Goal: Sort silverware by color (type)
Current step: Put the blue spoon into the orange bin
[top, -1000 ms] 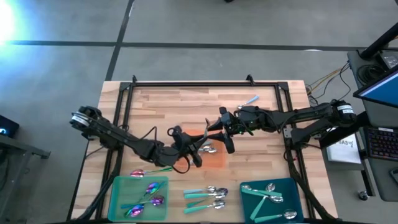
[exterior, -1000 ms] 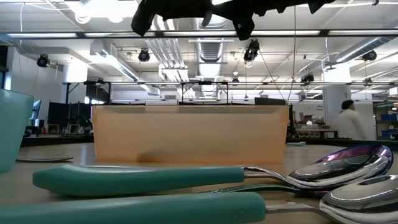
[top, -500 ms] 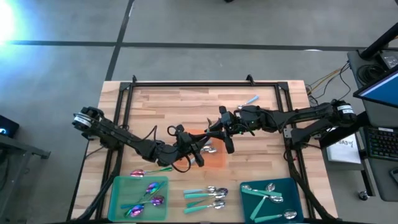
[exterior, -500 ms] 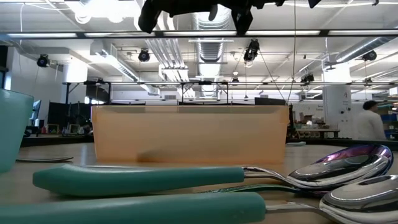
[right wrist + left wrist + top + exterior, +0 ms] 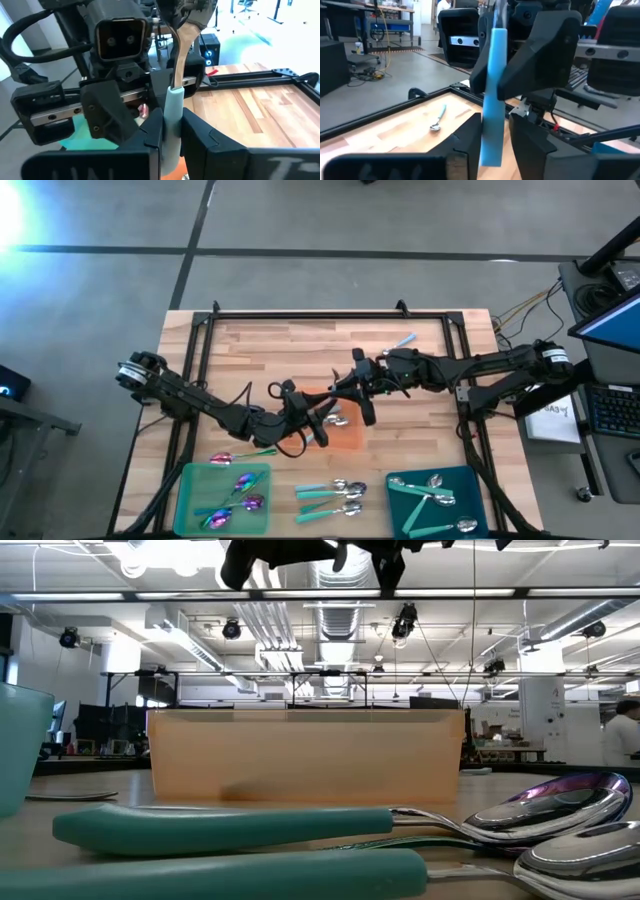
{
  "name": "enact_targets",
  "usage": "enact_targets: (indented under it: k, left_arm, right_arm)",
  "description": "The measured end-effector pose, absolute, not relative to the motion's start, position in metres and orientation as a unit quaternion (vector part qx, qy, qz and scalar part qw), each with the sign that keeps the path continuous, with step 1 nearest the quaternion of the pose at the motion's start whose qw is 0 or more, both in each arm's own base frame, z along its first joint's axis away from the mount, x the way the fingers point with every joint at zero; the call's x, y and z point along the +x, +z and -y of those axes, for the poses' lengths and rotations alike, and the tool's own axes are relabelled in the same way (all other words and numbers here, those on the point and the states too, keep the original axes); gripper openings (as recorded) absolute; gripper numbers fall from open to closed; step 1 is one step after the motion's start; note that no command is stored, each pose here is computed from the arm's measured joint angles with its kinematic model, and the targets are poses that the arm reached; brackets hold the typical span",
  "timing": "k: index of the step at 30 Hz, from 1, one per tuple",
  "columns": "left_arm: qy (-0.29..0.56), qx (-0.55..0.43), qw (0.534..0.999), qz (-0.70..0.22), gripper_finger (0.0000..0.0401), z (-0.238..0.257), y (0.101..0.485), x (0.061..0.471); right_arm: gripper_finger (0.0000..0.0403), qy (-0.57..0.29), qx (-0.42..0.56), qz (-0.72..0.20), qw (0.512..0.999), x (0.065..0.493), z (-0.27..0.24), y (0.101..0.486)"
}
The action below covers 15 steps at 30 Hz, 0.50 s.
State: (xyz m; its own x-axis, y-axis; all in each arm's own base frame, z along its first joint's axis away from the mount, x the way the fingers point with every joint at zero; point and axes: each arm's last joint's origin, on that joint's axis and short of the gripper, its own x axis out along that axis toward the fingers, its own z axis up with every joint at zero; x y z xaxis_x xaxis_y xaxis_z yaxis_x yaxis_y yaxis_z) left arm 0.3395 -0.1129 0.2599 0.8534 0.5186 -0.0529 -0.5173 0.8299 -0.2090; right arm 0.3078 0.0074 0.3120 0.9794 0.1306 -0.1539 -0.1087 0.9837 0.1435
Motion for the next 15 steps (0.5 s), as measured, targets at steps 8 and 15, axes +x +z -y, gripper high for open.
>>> enact_targets:
  k: [8,15]
  left_arm:
    - [0.280,-0.066,0.958,-0.009,0.0128,0.113,0.260,0.339]
    - [0.284,-0.031,0.958,-0.039,0.0150,0.112,0.261,0.333]
  right_arm:
    - [0.0033,0.010,0.064,-0.132,0.989,0.303,-0.004,0.304]
    - [0.0033,-0.008,0.095,-0.215,0.972,0.289,-0.002,0.296]
